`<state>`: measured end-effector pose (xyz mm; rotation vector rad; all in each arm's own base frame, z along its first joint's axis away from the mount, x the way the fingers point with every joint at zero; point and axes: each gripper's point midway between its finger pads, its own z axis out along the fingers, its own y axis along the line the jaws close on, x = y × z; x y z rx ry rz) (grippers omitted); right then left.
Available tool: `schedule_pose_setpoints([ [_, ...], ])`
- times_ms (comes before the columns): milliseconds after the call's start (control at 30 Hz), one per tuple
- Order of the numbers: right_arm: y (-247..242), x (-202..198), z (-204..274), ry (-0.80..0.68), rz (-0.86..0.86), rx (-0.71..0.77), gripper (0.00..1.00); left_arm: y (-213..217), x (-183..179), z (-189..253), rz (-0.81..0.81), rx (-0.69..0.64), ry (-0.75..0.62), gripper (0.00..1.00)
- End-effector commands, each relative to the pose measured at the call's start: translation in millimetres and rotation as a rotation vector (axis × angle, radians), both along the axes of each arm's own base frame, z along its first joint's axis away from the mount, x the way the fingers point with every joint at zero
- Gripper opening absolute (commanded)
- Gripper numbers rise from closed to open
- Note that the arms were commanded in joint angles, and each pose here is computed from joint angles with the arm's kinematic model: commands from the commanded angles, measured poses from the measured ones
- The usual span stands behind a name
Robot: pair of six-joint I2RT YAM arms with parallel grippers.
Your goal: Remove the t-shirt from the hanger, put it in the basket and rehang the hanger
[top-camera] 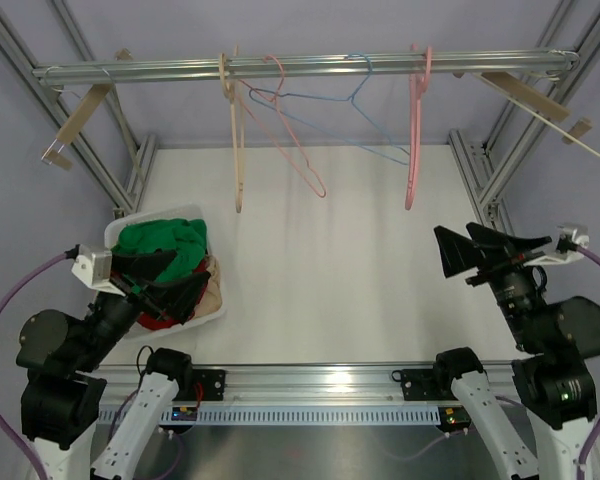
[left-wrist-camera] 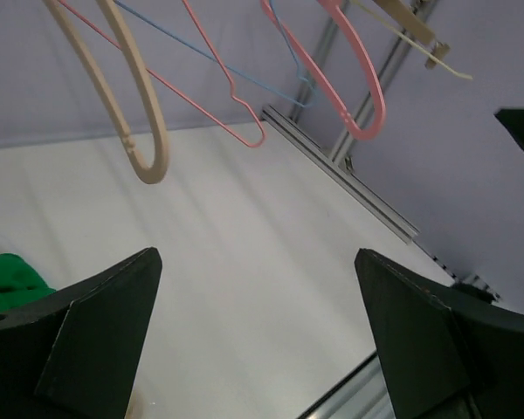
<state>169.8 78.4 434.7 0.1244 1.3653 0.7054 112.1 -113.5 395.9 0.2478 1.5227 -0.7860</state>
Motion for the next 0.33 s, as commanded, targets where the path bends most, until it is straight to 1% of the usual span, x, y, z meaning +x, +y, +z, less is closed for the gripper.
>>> schedule_pose_setpoints([
  [0,-18.3,-20.2,-12.4,-0.018,-0.072,0.065,1.0,29.6,3.5,19.2,0.186,-0.078,-0.036,0.99],
  [33,-26.0,-32.2,-18.8,-0.042,-0.099,0.067,0.99,32.3,2.8,21.1,0.2,-0.087,-0.041,0.99],
  [67,-33.4,-34.2,-26.8,-0.035,-0.136,0.067,0.99,35.5,3.2,22.2,0.22,-0.094,-0.044,0.99],
  [133,-48.2,-47.7,-29.0,-0.075,-0.198,0.087,0.99,38.4,0.4,23.1,0.232,-0.113,-0.047,0.99],
  [300,-53.9,-60.8,-25.2,-0.102,-0.212,0.085,0.99,42.2,-3.2,24.5,0.25,-0.143,-0.053,0.99],
])
